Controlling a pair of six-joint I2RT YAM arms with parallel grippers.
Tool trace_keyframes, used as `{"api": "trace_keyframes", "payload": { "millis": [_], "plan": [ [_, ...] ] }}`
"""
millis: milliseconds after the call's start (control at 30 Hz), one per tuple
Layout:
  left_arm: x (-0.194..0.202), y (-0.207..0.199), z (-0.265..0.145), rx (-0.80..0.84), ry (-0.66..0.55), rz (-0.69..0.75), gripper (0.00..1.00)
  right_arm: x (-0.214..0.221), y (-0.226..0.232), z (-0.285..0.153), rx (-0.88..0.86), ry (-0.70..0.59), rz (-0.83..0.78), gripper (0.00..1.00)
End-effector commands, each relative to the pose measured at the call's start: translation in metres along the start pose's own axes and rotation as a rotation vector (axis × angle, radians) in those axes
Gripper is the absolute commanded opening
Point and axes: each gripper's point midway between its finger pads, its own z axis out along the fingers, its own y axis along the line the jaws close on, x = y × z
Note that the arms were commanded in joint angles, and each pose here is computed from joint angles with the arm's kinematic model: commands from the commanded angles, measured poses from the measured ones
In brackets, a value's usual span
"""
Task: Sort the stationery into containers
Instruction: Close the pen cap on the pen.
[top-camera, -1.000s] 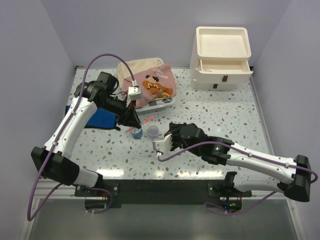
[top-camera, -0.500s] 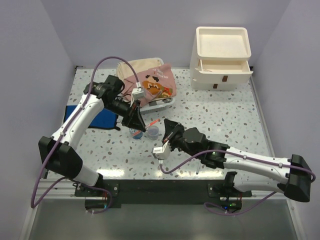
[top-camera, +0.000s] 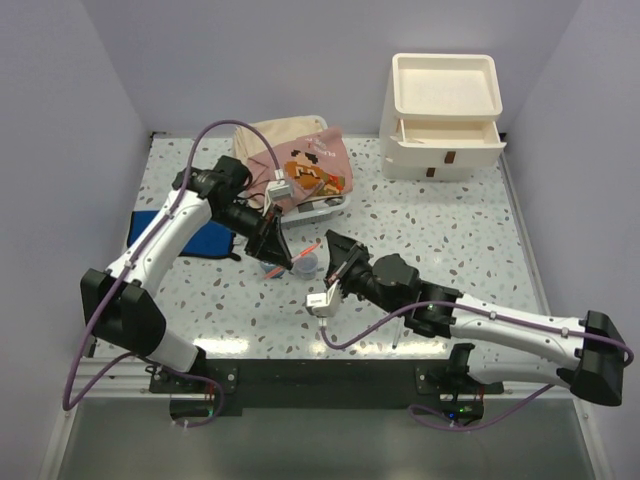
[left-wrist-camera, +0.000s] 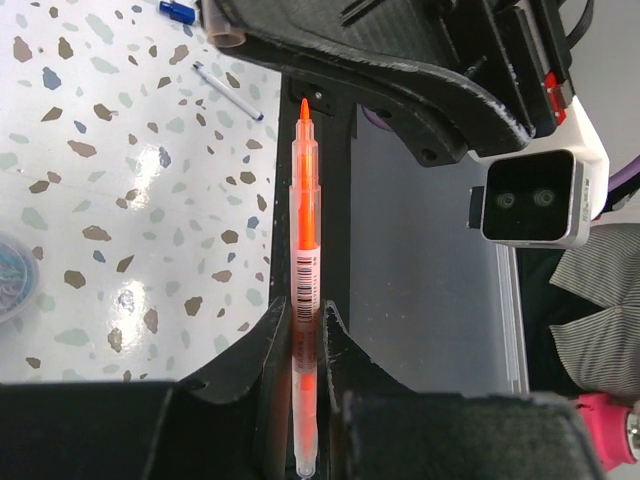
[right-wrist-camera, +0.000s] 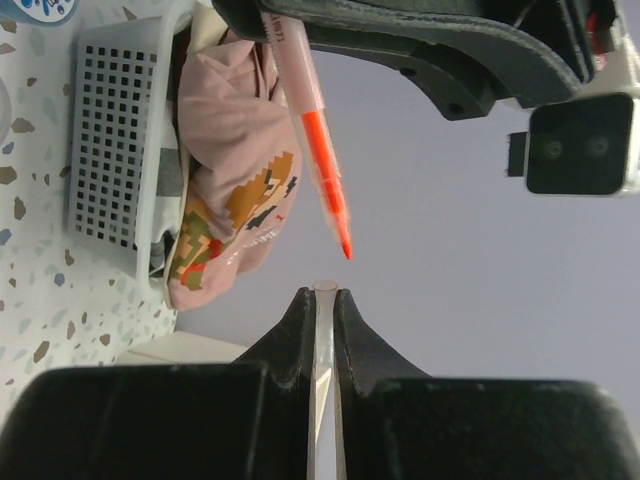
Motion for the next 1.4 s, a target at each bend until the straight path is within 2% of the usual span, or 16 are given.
{"api": "trace_keyframes", "payload": {
  "millis": [0,233,733,1167,1367],
  "plan": [
    [-0.005,-0.005,0.004,0.050,-0.025,-0.043,0.00,-0.001,-0.011,-0.009,0.029,-0.017,-0.026,0.00],
    [-0.008,-0.001,0.003,0.045,-0.023,-0.045,0.00,-0.008,-0.003,-0.012,-0.017,-0.070,-0.038,0.00],
    [-0.008,0.001,0.005,0.055,-0.025,-0.051,0.00,-0.016,-0.009,0.004,0.005,-0.091,-0.019,0.00],
    [-0.007,0.004,-0.002,0.013,-0.025,-0.057,0.00,0.002,-0.019,0.000,0.028,-0.006,0.015,0.00],
    [-0.006,0.009,-0.004,-0.010,-0.016,-0.060,0.00,0.004,-0.020,-0.008,0.028,-0.008,0.015,0.00]
  ]
}}
